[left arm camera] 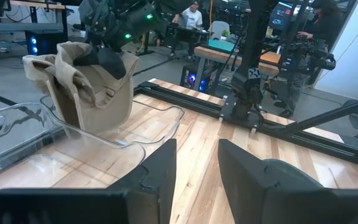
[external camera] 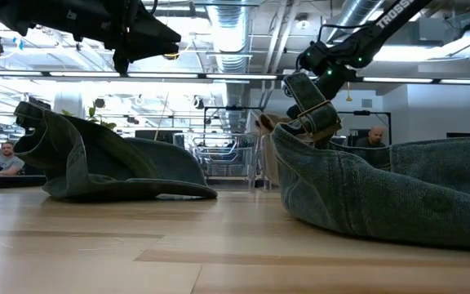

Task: Pick & Place hat
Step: Put the brown cap into the right transparent bin

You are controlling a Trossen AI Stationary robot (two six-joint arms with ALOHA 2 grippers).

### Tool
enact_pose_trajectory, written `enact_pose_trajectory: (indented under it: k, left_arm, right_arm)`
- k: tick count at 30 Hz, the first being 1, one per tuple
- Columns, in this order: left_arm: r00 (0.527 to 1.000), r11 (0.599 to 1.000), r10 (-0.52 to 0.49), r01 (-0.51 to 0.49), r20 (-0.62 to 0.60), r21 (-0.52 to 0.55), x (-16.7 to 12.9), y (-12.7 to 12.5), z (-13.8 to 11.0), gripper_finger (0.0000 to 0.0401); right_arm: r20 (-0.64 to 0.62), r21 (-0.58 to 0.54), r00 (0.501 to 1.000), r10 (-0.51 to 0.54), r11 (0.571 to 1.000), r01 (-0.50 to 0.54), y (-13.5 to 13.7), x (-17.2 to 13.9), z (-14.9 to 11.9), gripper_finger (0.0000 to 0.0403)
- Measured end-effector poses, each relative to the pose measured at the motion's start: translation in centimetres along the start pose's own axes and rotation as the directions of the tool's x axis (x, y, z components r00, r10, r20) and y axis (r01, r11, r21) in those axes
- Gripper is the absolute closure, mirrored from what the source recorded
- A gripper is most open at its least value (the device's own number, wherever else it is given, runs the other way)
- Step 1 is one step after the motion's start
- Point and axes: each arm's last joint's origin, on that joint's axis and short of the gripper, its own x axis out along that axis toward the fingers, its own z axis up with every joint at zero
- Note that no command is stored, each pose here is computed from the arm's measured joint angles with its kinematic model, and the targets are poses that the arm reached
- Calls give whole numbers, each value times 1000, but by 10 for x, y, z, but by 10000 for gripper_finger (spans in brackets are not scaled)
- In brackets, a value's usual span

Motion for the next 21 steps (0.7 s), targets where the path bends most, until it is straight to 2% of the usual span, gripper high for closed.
enact_pose_trajectory:
  k: [11, 21]
  left_arm:
    - [1000, 1000, 1, -1, 0, 0, 0, 0, 0, 285]
    - [1000, 1000, 1, -1, 0, 0, 0, 0, 0, 285]
  right_arm:
    - [13, -46, 998, 54, 998, -53, 8, -2, 3, 292]
    - [6, -66, 999, 37, 997, -36, 11, -2, 4, 185]
